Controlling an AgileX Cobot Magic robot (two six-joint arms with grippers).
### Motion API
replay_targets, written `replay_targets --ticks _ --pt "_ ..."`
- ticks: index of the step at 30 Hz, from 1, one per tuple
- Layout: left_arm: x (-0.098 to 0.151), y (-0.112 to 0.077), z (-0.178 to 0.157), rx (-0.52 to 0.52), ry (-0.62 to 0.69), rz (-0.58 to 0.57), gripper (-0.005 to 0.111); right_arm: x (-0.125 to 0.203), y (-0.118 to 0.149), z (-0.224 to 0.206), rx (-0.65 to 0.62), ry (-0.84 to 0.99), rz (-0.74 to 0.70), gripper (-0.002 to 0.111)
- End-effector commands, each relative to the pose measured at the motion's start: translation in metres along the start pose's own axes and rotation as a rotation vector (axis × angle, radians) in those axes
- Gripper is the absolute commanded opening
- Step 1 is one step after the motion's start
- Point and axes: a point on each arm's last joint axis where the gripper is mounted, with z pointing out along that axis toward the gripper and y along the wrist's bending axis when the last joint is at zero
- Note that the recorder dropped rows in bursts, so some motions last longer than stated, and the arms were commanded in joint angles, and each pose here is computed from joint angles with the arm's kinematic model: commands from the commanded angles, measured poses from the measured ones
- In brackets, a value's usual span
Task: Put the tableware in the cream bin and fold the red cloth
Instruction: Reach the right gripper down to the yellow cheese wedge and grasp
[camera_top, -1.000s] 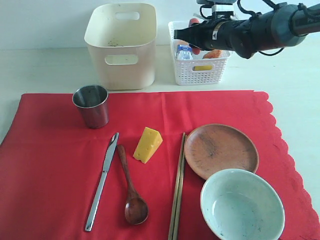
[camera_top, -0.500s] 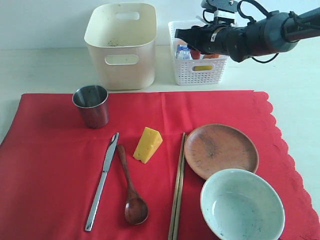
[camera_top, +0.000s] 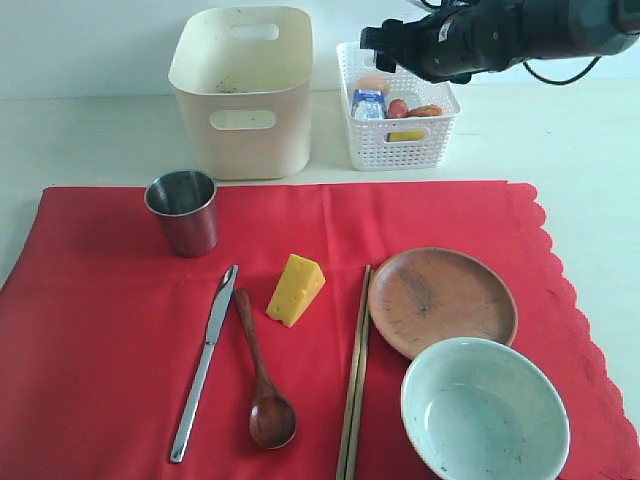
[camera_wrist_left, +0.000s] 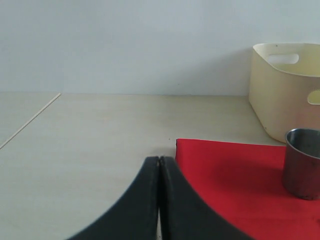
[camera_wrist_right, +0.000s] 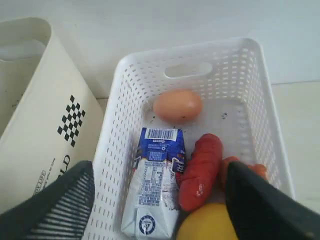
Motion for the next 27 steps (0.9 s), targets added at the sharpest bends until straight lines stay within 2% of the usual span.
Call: replay_targets --ticks 1,2,3,4,7,10,13,19,25,27 --pt "-0.001 0.0 0.0 0.0 -0.009 -0.008 0.0 -0.022 0.004 -0.033 0.03 0.034 -0.055 0.06" --pt "-0.001 0.0 0.0 0.0 -0.009 -0.008 0.0 -0.027 0.005 -0.044 0.044 0.058 -0.065 0.051" --pt "-0.001 0.0 0.0 0.0 -0.009 -0.008 0.0 -0.028 0.005 -0.048 0.051 0.073 -0.075 0.047" --pt "-0.001 0.0 0.0 0.0 -0.009 -0.008 0.0 -0.03 0.008 -0.059 0.063 0.109 -0.101 0.037" --pt "-0.001 0.0 0.0 0.0 -0.009 -0.008 0.0 -0.03 0.02 -0.081 0.063 0.199 -0.273 0.016" --pt "-0.001 0.0 0.0 0.0 -0.009 -0.008 0.0 -0.02 0.044 -0.094 0.022 0.276 -0.444 0.002" --pt "-0.001 0.0 0.0 0.0 -0.009 -0.008 0.0 0.004 0.074 -0.099 -0.053 0.362 -0.657 0.0" --pt "-0.001 0.0 0.0 0.0 -0.009 -0.008 0.0 0.047 0.106 -0.104 -0.211 0.452 -0.94 0.0" --pt "-0.001 0.0 0.0 0.0 -0.009 -0.008 0.0 0.069 0.126 -0.101 -0.263 0.482 -0.993 0.0" --pt "-0.001 0.0 0.0 0.0 -0.009 -0.008 0.0 0.074 0.13 -0.099 -0.271 0.486 -1.0 0.005"
